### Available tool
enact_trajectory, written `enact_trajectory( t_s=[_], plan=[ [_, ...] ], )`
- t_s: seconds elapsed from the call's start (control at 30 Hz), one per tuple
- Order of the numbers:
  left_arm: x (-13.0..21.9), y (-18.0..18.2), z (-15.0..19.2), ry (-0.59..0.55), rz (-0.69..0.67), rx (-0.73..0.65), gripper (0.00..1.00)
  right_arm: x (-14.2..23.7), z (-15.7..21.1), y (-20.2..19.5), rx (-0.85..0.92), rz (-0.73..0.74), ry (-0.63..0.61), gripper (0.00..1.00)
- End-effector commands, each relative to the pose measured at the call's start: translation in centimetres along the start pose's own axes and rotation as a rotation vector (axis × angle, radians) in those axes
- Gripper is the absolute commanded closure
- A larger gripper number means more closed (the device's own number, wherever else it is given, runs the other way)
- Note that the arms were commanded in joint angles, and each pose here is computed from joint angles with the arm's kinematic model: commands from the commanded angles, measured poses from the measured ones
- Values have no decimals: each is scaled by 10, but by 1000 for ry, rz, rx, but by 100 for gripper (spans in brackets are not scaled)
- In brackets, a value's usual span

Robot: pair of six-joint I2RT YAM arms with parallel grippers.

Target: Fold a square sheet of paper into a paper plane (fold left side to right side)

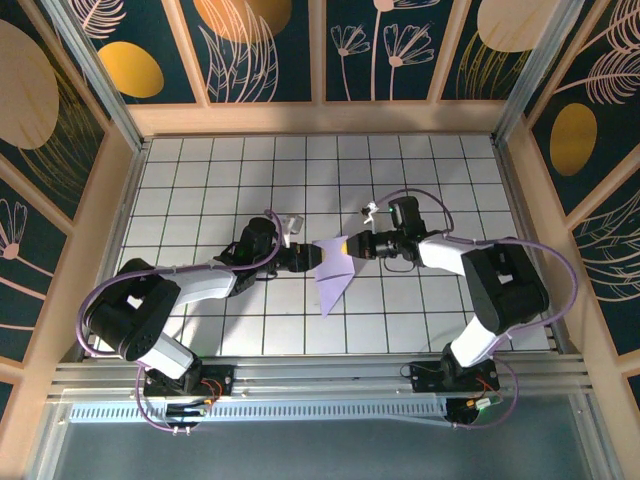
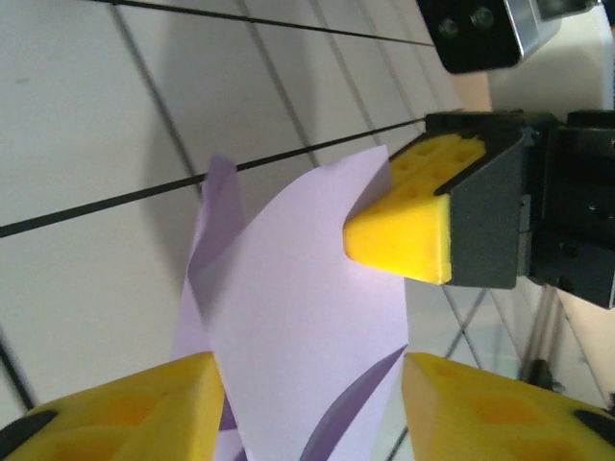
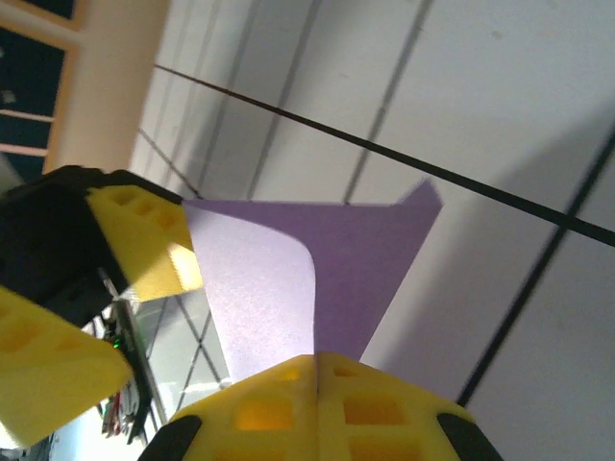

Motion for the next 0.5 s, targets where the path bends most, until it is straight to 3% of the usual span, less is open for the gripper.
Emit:
enact_trajectory(
  t_s=[0.0, 0.27, 0.47],
  plan=[
    [7, 20, -9, -71, -165, -6, 42, -5, 1, -13, -70, 84, -6, 100],
    [42, 0, -16, -174, -232, -111, 45, -1, 0, -19, -233, 163, 17, 100],
    [43, -38, 9, -135, -281, -263, 47, 0, 4, -22, -383, 191, 39, 100]
  ],
)
Point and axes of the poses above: each hand's point on the last joint's axis, 136 mm out from that joint toward the fingers, its own x axis back along the fingers, its own y axis along the line the jaws close on, z = x × y, the point moved 4 cm from there along x, back along the fingers, and after that the axes turned 12 degrees about x, right-handed, at the moved point
